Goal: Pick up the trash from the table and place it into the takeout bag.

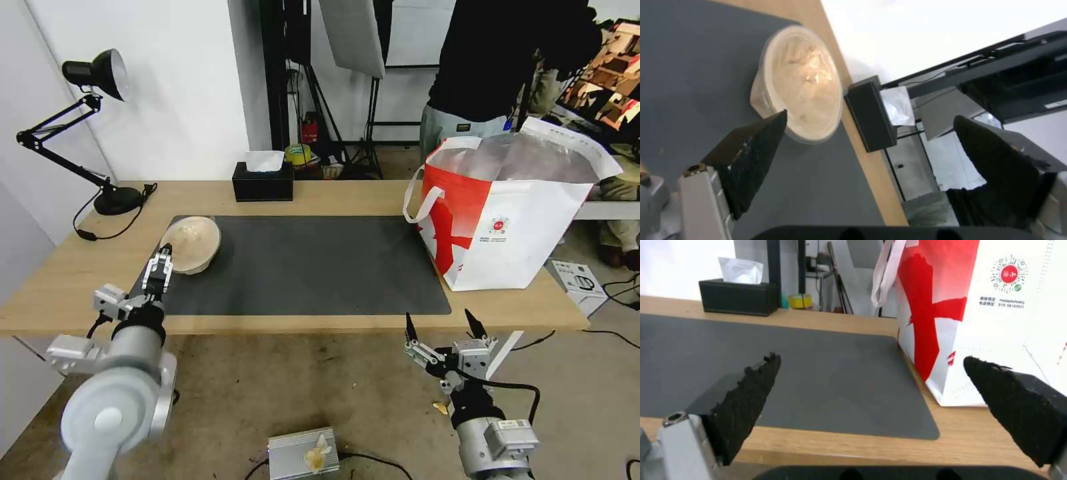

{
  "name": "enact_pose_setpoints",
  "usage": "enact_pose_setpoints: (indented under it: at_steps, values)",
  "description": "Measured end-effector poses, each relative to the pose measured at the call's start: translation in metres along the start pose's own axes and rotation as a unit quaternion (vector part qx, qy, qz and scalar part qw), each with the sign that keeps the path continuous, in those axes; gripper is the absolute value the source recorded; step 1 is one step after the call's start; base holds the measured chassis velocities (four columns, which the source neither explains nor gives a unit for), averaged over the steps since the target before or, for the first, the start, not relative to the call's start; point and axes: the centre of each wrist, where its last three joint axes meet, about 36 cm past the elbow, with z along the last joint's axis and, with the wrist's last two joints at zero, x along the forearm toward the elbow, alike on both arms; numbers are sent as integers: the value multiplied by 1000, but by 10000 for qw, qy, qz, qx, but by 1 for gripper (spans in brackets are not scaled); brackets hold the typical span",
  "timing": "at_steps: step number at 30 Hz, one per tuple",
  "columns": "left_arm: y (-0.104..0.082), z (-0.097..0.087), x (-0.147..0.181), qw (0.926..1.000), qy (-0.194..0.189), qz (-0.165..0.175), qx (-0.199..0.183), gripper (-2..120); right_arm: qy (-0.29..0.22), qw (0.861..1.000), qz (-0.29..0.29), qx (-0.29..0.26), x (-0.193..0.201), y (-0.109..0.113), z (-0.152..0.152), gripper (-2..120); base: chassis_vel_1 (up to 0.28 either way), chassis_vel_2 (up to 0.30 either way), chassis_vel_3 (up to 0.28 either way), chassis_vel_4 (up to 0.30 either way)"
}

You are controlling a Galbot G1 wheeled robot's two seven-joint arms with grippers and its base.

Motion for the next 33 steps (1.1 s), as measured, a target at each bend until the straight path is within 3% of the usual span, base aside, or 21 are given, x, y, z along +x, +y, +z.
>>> enact_pose_setpoints:
  at_steps: [8, 12, 33]
  values:
    - [-2, 6, -29, 9998, 89, -191, 60, 100, 0, 10000, 0, 0, 0, 0, 0, 100, 0, 0, 0, 0]
    - [5, 12, -52, 9985, 128, -527, 47, 100, 0, 10000, 0, 0, 0, 0, 0, 100, 0, 0, 0, 0]
    - [8, 19, -80, 9968, 135, -784, 25, 100, 0, 10000, 0, 0, 0, 0, 0, 100, 0, 0, 0, 0]
